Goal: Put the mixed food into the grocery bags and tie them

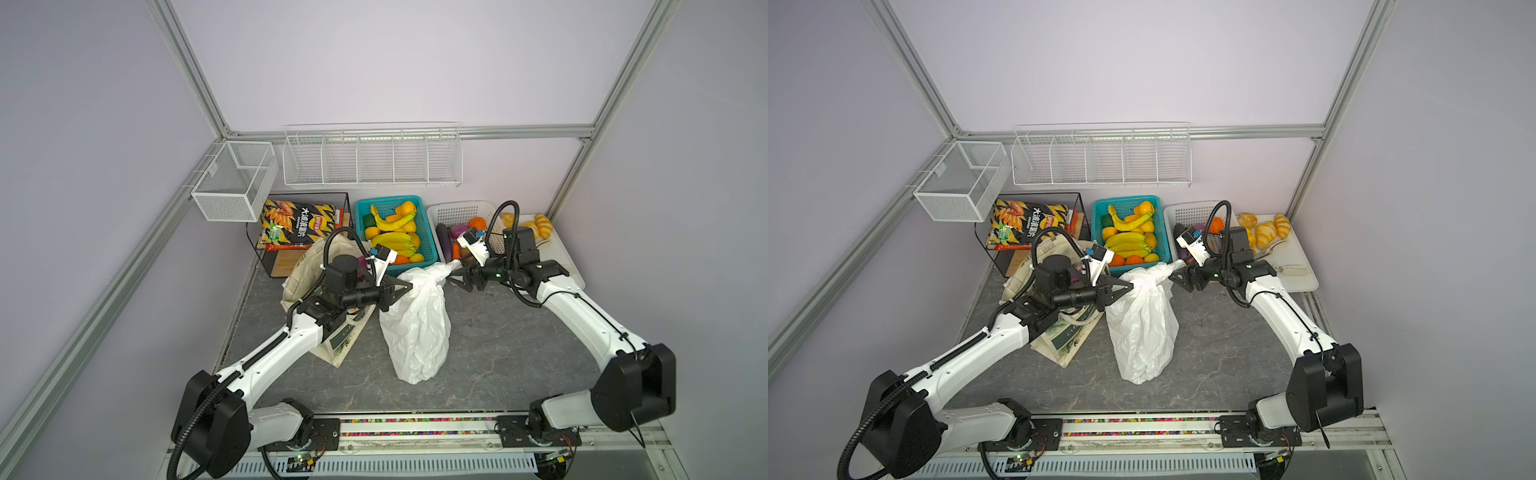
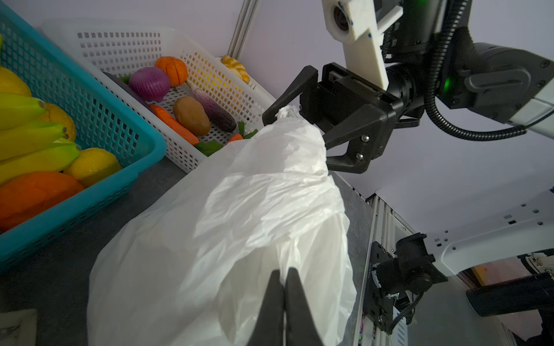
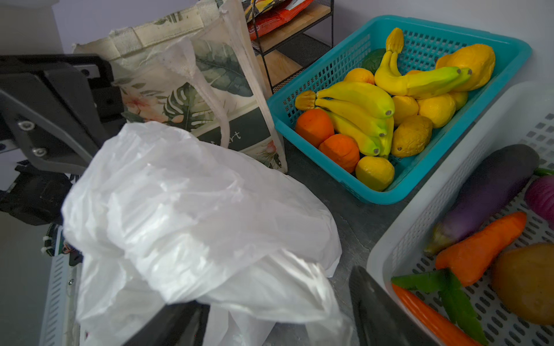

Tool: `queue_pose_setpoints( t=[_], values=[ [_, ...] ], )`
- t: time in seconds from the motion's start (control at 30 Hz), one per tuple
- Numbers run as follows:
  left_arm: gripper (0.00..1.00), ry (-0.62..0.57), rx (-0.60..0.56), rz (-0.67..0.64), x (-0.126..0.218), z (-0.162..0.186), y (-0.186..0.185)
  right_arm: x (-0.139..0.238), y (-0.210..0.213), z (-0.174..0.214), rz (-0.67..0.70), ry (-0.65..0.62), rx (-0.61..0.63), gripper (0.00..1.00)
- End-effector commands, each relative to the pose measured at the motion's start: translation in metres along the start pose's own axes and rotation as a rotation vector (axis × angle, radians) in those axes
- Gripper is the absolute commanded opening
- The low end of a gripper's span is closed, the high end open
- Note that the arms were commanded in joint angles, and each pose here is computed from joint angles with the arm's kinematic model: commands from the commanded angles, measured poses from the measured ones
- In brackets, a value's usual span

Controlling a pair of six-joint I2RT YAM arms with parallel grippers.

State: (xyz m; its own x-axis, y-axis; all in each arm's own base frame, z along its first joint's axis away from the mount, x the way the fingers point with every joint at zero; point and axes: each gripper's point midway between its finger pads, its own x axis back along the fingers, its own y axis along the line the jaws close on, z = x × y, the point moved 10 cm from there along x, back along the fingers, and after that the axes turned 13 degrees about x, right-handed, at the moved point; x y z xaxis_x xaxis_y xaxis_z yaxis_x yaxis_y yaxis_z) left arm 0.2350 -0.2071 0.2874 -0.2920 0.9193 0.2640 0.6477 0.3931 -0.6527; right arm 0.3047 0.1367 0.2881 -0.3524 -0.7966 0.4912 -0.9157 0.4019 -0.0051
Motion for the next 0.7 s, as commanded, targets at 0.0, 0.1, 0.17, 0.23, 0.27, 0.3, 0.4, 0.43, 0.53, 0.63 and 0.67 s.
queue_pose_setpoints(
  t=[0.0, 0.1, 0.17, 0.23, 0.27, 0.3, 0.4, 0.43, 0.53, 0.63, 0.67],
  values=[
    [0.0, -0.014, -0.032, 0.011, 0.0, -0.003, -0.001, 0.001, 0.003, -0.002, 0.008, 0.008, 0.058, 0.58],
    [0.0, -0.027, -0.028, -0.005, 0.001, -0.004, -0.001, 0.003, 0.004, -0.002, 0.046, 0.028, 0.045, 0.37],
    [0.0, -0.049, -0.023, -0.025, 0.004, -0.006, -0.002, 0.002, 0.006, -0.001, 0.082, 0.052, 0.024, 0.28],
    [0.0, -0.063, -0.018, -0.072, 0.008, -0.006, -0.003, 0.002, 0.007, 0.001, 0.133, 0.088, -0.013, 0.16],
    [0.0, -0.069, -0.023, -0.103, 0.011, -0.006, -0.004, 0.003, 0.007, 0.003, 0.168, 0.108, -0.039, 0.09],
    [0.0, -0.07, -0.032, -0.153, 0.015, -0.006, -0.006, 0.004, 0.007, 0.005, 0.204, 0.133, -0.07, 0.07],
    [0.0, -0.071, -0.062, -0.299, 0.03, -0.004, -0.012, 0.009, 0.01, 0.015, 0.298, 0.211, -0.15, 0.07],
    [0.0, -0.086, -0.06, -0.329, 0.037, -0.003, -0.014, 0.01, 0.012, 0.019, 0.329, 0.242, -0.173, 0.07],
    [0.0, -0.114, -0.064, -0.381, 0.05, 0.0, -0.018, 0.012, 0.02, 0.028, 0.411, 0.308, -0.195, 0.07],
    [0.0, -0.093, -0.066, -0.42, 0.053, 0.004, -0.015, 0.013, 0.026, 0.033, 0.492, 0.352, -0.195, 0.07],
    [0.0, -0.09, -0.065, -0.437, 0.053, 0.005, -0.013, 0.013, 0.027, 0.035, 0.512, 0.362, -0.196, 0.07]
  ],
)
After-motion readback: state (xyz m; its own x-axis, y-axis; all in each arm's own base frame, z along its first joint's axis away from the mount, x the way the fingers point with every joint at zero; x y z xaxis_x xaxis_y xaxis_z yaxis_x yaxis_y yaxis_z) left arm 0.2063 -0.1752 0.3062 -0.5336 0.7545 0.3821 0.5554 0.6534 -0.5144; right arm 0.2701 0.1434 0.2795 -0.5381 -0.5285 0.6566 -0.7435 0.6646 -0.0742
